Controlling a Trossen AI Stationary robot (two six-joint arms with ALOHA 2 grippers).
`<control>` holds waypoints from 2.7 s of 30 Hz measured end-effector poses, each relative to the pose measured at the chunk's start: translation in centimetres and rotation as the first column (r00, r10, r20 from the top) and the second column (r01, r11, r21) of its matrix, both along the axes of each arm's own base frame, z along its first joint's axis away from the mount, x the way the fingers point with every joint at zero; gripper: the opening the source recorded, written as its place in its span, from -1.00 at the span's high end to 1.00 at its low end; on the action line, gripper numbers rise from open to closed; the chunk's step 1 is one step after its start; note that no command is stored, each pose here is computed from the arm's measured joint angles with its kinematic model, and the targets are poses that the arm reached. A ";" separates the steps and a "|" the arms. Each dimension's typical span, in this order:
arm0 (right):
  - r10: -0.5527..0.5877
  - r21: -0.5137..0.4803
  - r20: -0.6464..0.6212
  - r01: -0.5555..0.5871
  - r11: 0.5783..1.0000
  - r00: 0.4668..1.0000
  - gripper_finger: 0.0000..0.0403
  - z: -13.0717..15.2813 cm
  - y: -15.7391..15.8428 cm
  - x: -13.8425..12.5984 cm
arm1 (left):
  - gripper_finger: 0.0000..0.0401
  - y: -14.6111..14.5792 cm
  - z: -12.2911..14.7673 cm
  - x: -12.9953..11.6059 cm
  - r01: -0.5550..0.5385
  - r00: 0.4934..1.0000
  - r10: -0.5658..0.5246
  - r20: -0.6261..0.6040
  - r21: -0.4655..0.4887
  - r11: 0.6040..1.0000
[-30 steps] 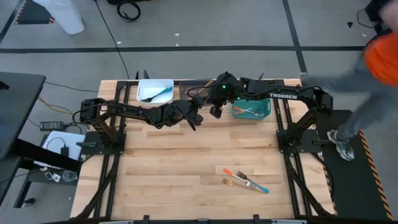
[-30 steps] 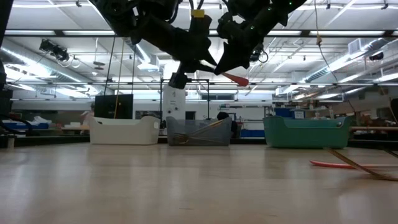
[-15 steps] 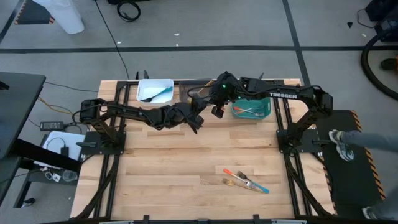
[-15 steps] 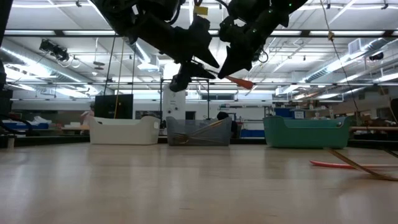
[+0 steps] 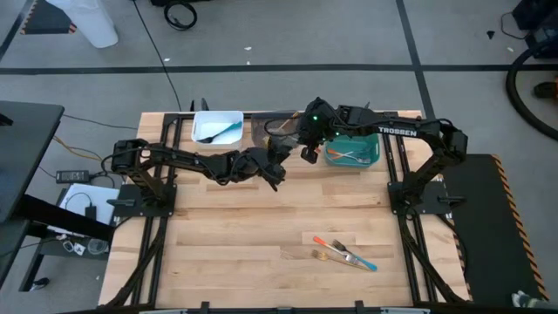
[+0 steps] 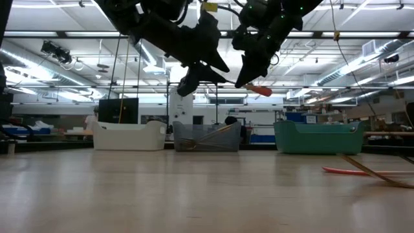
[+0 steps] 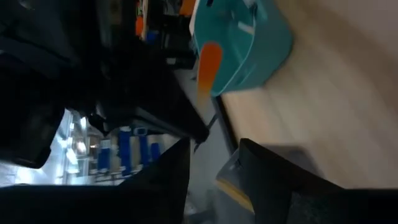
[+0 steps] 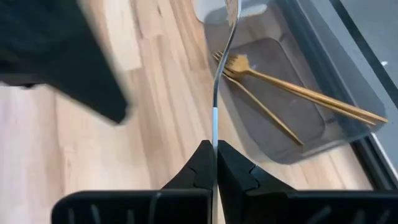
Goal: Sort silverware by color (type)
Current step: Put the orange fork into the green bin
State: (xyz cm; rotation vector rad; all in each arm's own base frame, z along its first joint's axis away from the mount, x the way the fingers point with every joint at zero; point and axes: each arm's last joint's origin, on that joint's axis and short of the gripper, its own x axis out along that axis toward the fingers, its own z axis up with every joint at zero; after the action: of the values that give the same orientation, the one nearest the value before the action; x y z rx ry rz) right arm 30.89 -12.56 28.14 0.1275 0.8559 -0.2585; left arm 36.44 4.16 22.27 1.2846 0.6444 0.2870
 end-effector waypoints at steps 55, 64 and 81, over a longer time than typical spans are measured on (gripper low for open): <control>0.213 -0.115 -0.784 -0.475 0.873 0.582 0.94 2.0 0.5 -10.8 | 0.29 -0.4 -2.9 -1.1 0.121 0.993 -0.071 0.098 -0.863 0.490; 0.168 -0.149 -0.800 -0.463 0.874 0.576 0.94 1.9 -0.4 -11.1 | 0.29 -0.9 -5.1 -2.4 0.154 0.987 -0.026 0.158 -0.887 0.435; 0.151 -0.134 -0.836 -0.462 0.877 0.528 0.94 -0.8 -0.5 -11.4 | 0.29 -1.0 -6.0 -3.2 0.181 0.978 0.033 0.208 -0.910 0.372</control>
State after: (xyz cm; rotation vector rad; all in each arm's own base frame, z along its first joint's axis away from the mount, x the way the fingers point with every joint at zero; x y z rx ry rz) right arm 19.46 -13.09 27.36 -0.5353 1.7268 -0.1044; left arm 33.23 3.18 16.28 0.1367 0.4389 -0.0678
